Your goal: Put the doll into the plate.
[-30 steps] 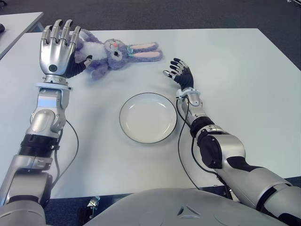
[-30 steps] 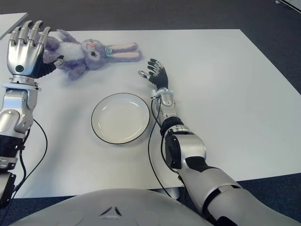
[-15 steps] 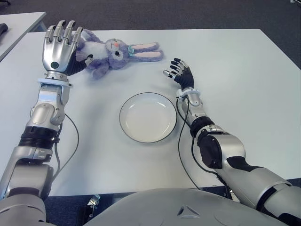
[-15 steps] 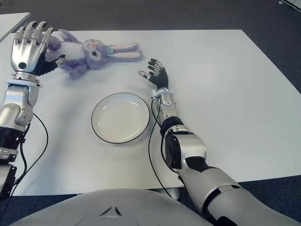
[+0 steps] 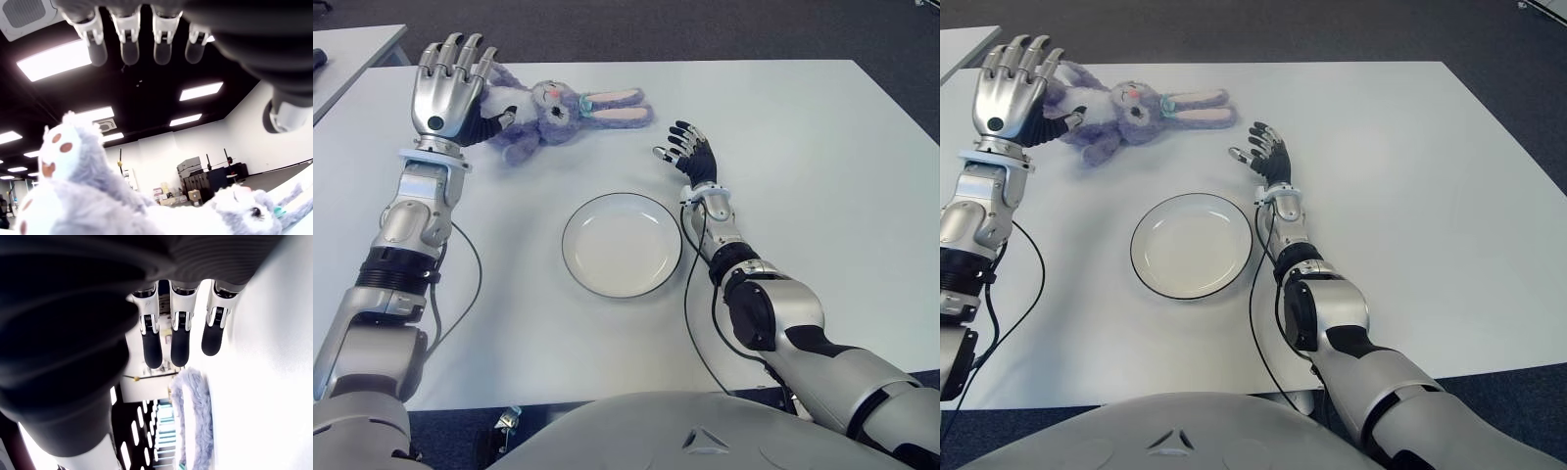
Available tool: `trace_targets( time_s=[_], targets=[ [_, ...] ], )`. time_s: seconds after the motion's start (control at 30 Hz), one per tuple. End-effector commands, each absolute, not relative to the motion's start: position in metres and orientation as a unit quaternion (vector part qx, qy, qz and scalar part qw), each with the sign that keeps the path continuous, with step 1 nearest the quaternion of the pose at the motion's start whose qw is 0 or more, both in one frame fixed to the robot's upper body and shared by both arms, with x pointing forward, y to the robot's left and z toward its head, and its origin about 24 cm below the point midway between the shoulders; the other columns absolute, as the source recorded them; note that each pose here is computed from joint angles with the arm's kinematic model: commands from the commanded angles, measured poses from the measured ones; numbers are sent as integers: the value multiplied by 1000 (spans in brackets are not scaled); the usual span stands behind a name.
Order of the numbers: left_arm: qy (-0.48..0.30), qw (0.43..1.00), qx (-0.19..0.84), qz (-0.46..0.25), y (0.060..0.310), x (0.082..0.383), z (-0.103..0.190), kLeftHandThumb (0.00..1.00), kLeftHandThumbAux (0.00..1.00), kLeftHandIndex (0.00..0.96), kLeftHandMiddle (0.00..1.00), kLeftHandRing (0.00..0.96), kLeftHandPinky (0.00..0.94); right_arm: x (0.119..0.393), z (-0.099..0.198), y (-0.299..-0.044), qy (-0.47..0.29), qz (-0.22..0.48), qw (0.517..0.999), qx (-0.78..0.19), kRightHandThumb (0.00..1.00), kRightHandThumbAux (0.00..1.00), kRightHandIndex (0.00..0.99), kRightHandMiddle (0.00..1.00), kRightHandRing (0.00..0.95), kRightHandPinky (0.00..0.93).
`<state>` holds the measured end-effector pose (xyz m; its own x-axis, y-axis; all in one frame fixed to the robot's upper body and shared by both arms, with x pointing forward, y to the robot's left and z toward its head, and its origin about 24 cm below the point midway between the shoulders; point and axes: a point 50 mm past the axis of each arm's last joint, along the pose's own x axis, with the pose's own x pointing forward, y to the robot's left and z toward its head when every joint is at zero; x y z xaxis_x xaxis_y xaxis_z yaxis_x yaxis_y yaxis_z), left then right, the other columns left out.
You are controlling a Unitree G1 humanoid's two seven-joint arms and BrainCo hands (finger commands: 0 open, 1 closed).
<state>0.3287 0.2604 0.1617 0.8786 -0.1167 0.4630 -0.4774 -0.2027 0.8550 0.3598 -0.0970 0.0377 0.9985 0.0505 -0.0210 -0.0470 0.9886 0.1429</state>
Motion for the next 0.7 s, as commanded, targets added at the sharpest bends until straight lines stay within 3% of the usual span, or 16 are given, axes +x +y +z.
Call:
trace_targets(
  time_s=[0.03, 0.7],
  targets=[
    [-186, 601, 769, 117, 260, 333, 159, 305, 363, 0, 35, 0, 0, 290, -60, -78, 239, 21, 965, 102, 96, 930, 170, 209, 181, 178],
    [-205, 614, 760, 61, 243, 350, 174, 288, 383, 0, 52, 31, 0, 290, -59, -74, 236, 25, 966, 97, 99, 928, 173, 212, 185, 183]
  ],
)
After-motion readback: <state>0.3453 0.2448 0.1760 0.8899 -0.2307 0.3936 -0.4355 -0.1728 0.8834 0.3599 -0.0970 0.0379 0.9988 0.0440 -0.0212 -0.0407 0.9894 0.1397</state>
